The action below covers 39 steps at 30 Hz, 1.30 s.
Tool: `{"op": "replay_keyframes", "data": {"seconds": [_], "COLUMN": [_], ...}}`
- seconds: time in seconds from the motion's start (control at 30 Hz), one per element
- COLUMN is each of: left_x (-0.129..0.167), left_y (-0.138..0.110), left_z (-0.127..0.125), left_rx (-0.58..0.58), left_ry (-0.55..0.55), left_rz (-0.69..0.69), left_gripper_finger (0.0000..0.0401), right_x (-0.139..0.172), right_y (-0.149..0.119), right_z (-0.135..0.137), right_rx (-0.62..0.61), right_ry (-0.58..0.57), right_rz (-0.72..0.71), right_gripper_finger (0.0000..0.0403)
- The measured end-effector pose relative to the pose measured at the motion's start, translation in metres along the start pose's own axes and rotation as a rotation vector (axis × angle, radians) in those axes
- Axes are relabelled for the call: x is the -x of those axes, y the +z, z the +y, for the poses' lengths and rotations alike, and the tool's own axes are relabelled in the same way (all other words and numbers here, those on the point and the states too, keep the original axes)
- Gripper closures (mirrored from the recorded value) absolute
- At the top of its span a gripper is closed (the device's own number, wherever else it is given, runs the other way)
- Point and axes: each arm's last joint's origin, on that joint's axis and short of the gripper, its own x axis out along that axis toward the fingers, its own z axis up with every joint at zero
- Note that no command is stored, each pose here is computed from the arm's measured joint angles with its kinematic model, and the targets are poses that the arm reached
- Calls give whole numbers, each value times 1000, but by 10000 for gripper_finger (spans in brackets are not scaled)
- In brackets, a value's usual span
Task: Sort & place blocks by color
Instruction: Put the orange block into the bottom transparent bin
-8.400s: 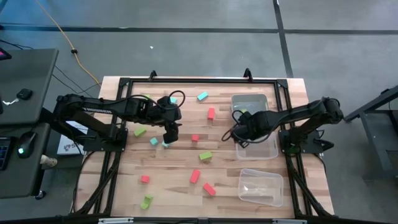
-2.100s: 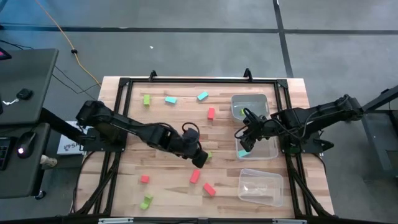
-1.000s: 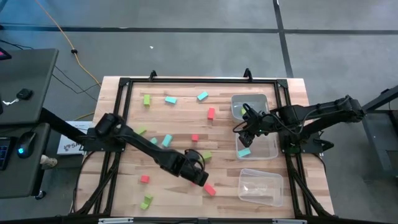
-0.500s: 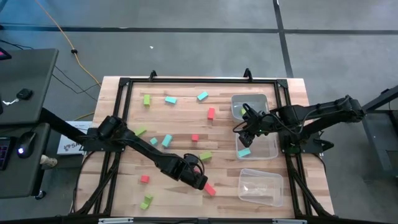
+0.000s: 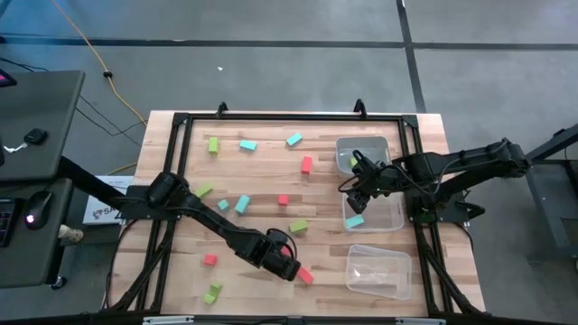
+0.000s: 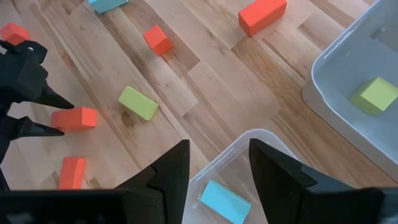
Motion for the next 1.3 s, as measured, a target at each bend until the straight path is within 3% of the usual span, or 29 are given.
{"op": "replay_keyframes", "data": {"seconds": [0.27, 0.77, 1.07, 1.3], "left_x": [-1, -2, 2, 11], "left_y": [1, 2, 4, 9], "left_z": [1, -1, -6, -10], "left_rx": [-36, -295, -400, -434], "left_ry": [5, -7, -66, -106], "left_rz": [-7, -46, -50, -52], "left_gripper_finger": [241, 391, 397, 398], "right_x": [0, 0, 0, 0], "right_y": [0, 0, 0, -1], "right_z": [0, 0, 0, 4], "right_rx": [-2, -8, -7, 72], "right_ry": [0, 0, 6, 104], "right_rz": [0, 0, 5, 63], "right_gripper_finger": [247, 247, 247, 247]}}
